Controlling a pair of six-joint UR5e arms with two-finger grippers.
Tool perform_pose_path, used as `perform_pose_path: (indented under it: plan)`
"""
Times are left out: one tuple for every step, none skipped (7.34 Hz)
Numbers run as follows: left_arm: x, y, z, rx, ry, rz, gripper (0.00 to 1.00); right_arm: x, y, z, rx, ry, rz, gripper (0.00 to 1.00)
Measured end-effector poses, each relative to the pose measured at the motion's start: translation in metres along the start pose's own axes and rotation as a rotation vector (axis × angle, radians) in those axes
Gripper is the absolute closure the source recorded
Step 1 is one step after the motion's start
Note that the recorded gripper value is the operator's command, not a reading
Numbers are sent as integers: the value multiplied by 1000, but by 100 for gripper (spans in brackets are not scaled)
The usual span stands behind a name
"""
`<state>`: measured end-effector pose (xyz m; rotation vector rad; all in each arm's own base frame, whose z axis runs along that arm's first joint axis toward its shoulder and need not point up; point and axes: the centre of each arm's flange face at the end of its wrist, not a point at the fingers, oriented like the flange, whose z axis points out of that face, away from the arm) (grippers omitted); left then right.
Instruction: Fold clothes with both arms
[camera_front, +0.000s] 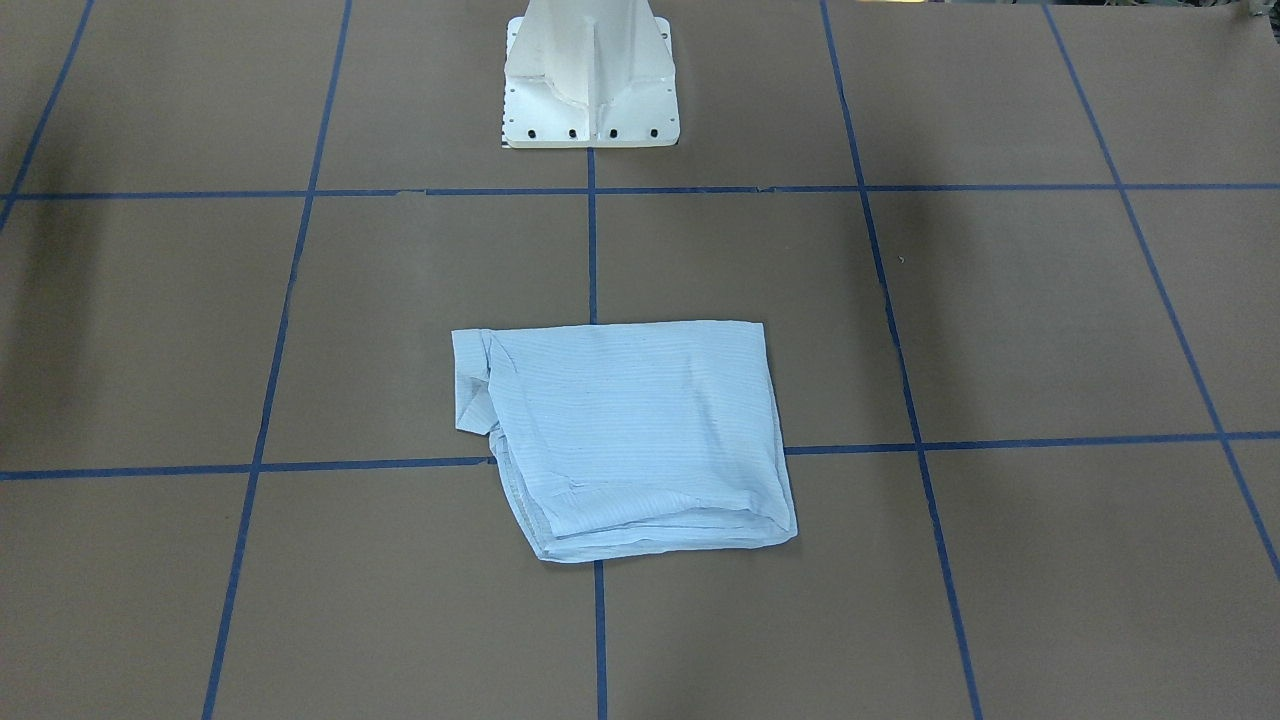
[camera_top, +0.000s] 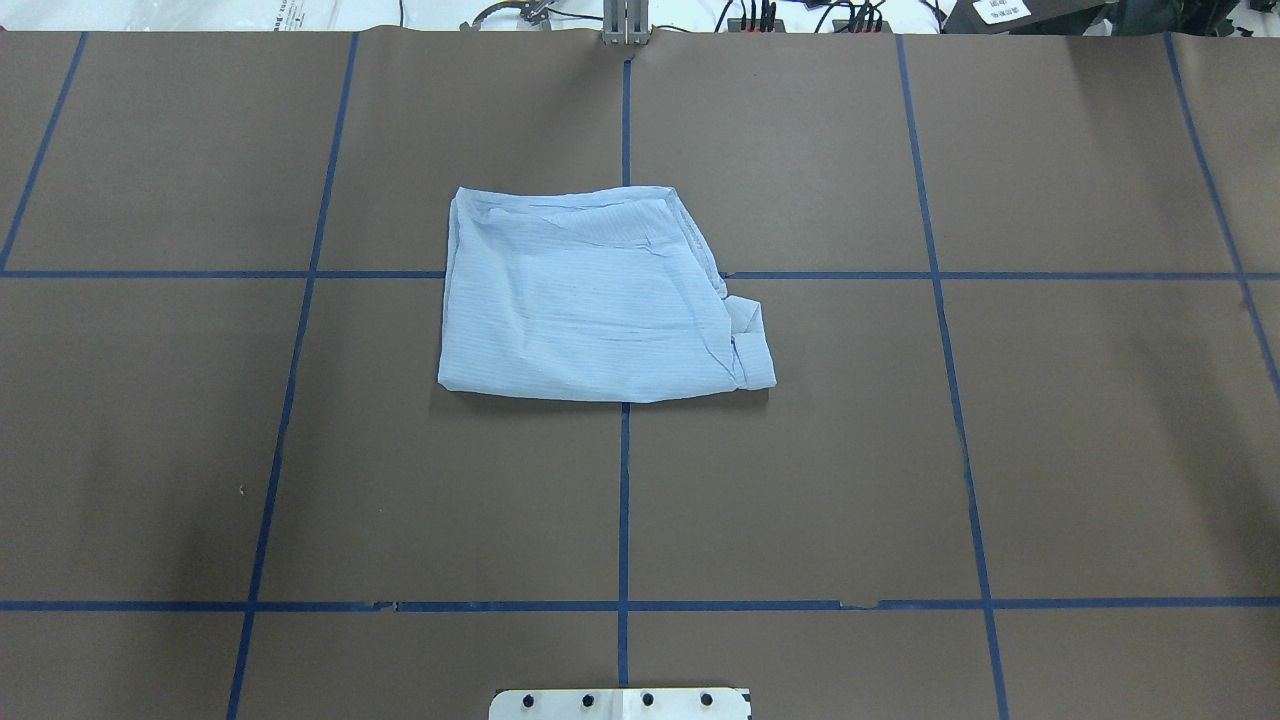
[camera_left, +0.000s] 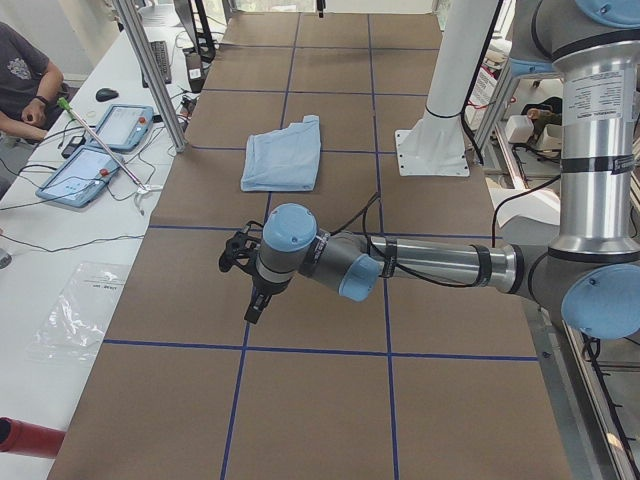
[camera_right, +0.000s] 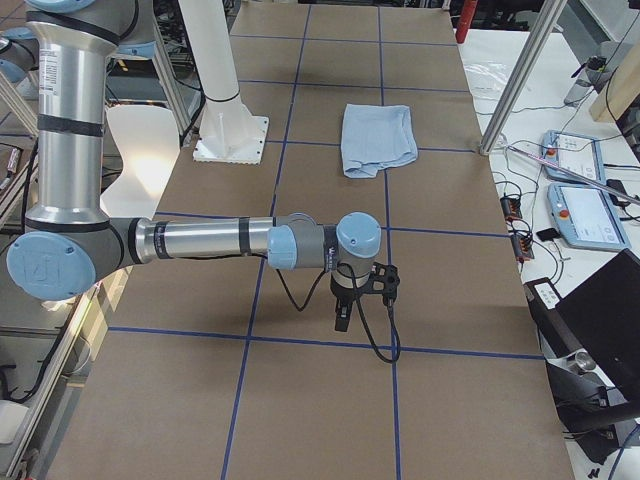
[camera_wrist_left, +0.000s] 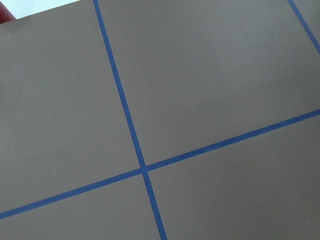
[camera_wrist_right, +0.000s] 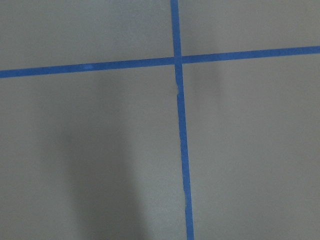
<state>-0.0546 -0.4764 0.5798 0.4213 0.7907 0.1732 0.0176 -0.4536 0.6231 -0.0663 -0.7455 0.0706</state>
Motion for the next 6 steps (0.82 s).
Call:
perform_pose_path:
  plan:
    - [0,1,0,-2,1,-3,0,-1,0,-1,1,0,-1,0]
    - [0,4,0,-7,11,-9,0,-2,0,-2,4,-1,-3,0]
    - [0,10,3,-17,41,-22,0,-2,-1,-2,5,-1,-3,0]
    - [0,15,6,-26,80,-32,0,-3,-1,-3,6,-1,-4,0]
    - [7,11,1,-15,105,-21,0,-3,-1,-3,6,-1,-3,0]
    - [17,7,-9,4,112,-3,0,-3,-1,-3,6,-1,-3,0]
